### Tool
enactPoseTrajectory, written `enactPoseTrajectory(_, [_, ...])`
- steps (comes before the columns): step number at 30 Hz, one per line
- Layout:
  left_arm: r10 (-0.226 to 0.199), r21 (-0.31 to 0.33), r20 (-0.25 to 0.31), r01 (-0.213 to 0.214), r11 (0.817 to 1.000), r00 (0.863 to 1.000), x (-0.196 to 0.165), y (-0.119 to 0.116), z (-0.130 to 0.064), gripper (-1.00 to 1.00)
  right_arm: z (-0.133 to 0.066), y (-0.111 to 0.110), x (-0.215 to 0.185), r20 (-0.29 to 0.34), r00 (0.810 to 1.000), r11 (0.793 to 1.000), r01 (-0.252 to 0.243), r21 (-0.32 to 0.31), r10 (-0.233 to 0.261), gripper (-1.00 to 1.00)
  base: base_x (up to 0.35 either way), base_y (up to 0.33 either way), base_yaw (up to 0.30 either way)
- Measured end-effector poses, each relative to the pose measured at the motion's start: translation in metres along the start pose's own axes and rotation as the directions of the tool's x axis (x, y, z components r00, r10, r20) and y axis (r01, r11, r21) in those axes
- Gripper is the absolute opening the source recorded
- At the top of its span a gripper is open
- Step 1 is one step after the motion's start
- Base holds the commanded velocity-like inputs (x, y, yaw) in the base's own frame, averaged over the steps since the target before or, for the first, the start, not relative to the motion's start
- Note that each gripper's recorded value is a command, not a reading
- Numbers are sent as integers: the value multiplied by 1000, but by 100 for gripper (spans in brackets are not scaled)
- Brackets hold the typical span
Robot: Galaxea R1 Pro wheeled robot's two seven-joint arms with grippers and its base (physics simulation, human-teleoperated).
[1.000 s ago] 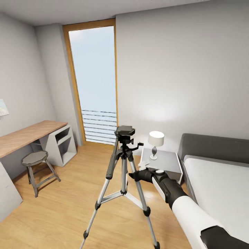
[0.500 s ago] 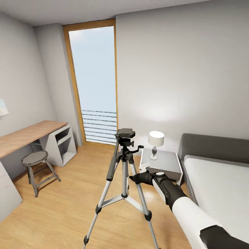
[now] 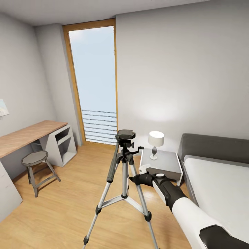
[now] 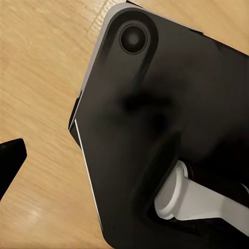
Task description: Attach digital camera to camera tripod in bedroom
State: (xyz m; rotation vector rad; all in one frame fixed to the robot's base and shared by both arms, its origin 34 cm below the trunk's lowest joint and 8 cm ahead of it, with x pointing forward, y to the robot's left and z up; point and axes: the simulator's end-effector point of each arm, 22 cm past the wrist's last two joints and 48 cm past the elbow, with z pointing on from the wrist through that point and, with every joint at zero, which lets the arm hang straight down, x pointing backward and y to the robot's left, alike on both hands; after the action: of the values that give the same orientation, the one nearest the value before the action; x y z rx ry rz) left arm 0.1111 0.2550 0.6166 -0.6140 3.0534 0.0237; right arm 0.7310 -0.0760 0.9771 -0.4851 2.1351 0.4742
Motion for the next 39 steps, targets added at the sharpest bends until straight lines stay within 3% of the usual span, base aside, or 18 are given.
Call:
enactPoseTrajectory(1, [0,0,0,0,1000,1000,0,0,0,100,0,0,0,3,1000,1000,0,-1,0,-100,0,0,0])
enactPoseTrajectory(2, [0,0,0,0,1000,1000,0,0,0,100,0,0,-1,6,1000,1000,4,1,-4,100,0,0,0])
enactPoseTrajectory(29, [0,0,0,0,1000,1000,0,0,0,100,1,-2,6,-1,1000,1000,-2,2,2,100,-3,0,0])
enactPoseTrajectory(39, [0,0,-1,0,1000,1000,0,0,0,100,2,-2,6,-2,1000,1000,-1,2,1,100,-247,0,0])
